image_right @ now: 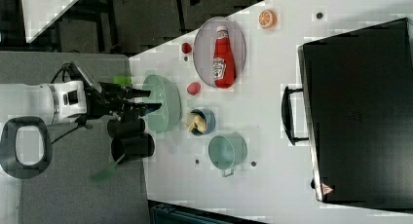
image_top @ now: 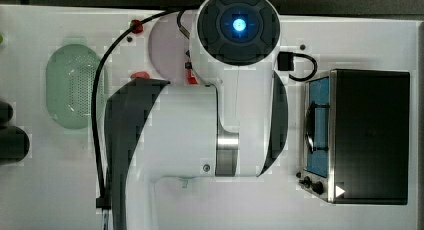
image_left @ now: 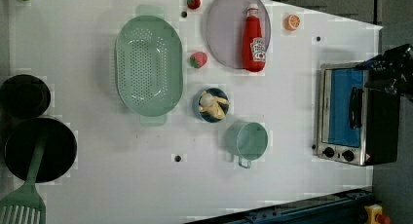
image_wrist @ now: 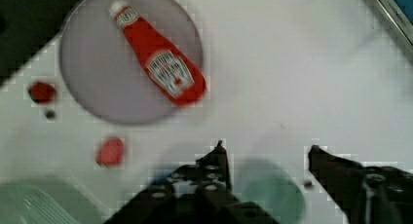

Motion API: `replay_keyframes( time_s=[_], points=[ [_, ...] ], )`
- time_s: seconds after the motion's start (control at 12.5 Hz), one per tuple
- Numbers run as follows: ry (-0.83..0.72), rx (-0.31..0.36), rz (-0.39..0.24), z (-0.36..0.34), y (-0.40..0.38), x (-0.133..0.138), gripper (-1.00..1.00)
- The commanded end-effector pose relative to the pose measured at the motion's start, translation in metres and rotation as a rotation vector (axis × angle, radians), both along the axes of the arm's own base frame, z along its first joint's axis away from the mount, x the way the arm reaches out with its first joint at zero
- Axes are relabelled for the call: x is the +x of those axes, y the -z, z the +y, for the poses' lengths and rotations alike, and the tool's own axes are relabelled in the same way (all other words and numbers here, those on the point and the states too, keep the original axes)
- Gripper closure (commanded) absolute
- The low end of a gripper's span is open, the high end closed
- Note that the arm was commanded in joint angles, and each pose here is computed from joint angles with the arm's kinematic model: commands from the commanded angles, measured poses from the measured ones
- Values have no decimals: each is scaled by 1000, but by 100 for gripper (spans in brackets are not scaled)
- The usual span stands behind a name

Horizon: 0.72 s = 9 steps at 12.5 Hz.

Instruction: Pick ketchup from plate and place it on table.

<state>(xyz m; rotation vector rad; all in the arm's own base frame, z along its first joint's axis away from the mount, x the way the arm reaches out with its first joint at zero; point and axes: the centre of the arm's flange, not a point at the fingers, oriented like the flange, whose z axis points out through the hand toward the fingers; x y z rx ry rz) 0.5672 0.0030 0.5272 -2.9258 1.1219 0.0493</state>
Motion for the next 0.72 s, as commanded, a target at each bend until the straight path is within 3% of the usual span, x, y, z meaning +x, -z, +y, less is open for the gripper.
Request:
replay_keyframes(
  time_s=[0.08, 0.24, 0.72],
  points=[
    [78, -11, 29, -11, -64, -82, -59],
    [14, -7, 49, -9, -52, -74, -99],
    [-243, 32, 117, -3, 39, -21, -100]
  ],
)
